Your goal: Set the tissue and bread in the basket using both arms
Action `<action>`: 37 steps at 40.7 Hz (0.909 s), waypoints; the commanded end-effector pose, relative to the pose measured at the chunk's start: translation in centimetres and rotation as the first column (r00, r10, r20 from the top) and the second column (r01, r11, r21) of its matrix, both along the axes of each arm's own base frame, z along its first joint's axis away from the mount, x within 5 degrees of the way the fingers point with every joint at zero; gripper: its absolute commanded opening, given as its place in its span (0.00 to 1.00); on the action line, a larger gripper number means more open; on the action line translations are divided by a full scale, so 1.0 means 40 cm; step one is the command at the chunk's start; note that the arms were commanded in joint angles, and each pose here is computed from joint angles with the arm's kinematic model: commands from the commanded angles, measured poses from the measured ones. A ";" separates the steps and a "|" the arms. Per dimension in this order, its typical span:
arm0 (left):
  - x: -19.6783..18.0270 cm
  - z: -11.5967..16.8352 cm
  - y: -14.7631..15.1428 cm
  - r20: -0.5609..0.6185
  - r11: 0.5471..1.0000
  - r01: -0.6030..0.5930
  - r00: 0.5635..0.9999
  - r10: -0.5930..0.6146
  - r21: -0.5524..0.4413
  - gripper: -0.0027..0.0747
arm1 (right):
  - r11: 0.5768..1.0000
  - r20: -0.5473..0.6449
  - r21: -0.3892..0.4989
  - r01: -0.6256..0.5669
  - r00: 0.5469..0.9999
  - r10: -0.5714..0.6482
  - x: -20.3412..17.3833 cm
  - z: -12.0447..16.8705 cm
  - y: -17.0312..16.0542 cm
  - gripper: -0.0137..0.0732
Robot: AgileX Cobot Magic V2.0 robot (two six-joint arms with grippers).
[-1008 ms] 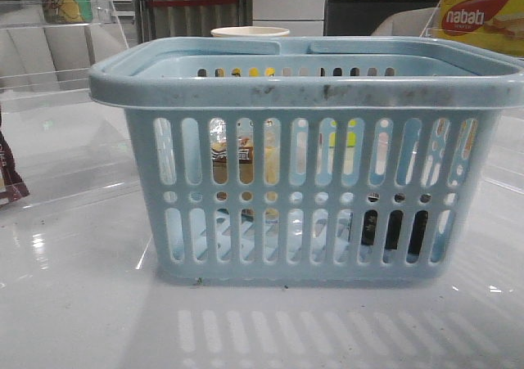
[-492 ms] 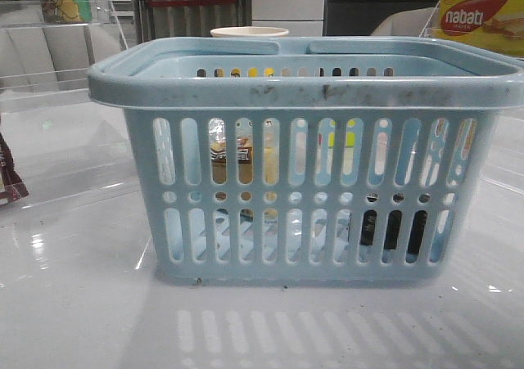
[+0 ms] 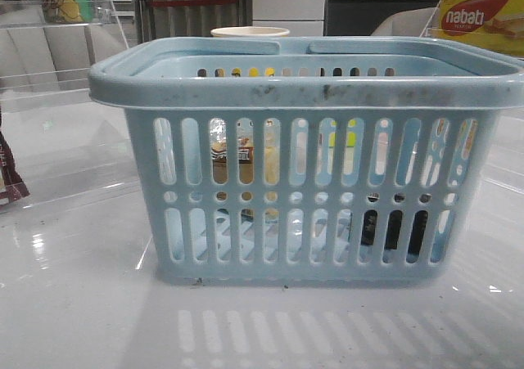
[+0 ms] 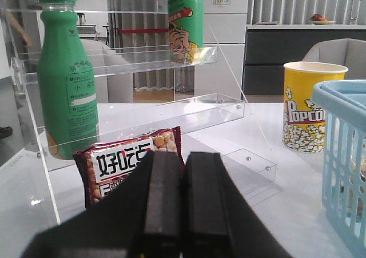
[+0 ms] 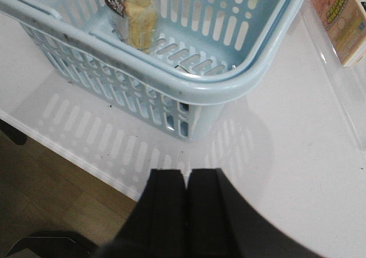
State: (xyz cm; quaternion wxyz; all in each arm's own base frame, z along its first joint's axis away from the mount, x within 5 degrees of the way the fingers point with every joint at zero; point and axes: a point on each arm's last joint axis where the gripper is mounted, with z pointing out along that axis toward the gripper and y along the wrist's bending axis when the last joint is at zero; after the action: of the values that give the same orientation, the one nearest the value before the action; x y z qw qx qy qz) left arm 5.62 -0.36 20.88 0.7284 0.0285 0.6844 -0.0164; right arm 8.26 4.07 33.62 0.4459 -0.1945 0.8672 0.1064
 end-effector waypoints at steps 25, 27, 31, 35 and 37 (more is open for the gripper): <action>-0.006 0.019 0.000 0.104 1.000 0.006 0.995 -0.005 -0.011 0.15 | 1.000 0.086 0.030 0.000 0.996 -0.003 0.005 0.034 0.001 0.19; -0.006 0.019 0.000 0.104 1.000 0.006 0.995 -0.005 -0.011 0.15 | 1.000 0.086 0.031 0.000 0.996 -0.003 0.005 0.034 0.001 0.19; -0.006 0.019 0.000 0.104 1.000 0.006 0.995 -0.005 -0.011 0.15 | 1.000 0.083 0.029 0.006 0.997 -0.008 0.005 0.030 -0.001 0.19; -0.006 0.019 0.000 0.104 1.000 0.006 0.995 -0.005 -0.011 0.15 | 0.999 0.080 0.033 0.037 0.996 -0.039 0.001 0.012 -0.010 0.19; -0.006 0.019 0.000 0.104 1.000 0.006 0.995 -0.005 -0.011 0.15 | 0.998 0.075 0.031 0.061 0.995 -0.063 -0.007 -0.007 -0.020 0.19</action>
State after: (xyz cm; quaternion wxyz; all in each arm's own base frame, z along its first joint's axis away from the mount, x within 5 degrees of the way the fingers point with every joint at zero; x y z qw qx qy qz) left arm 5.62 -0.36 20.88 0.7284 0.0285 0.6844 -0.0164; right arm 8.02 3.67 32.99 0.4471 -0.1816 0.8700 0.1006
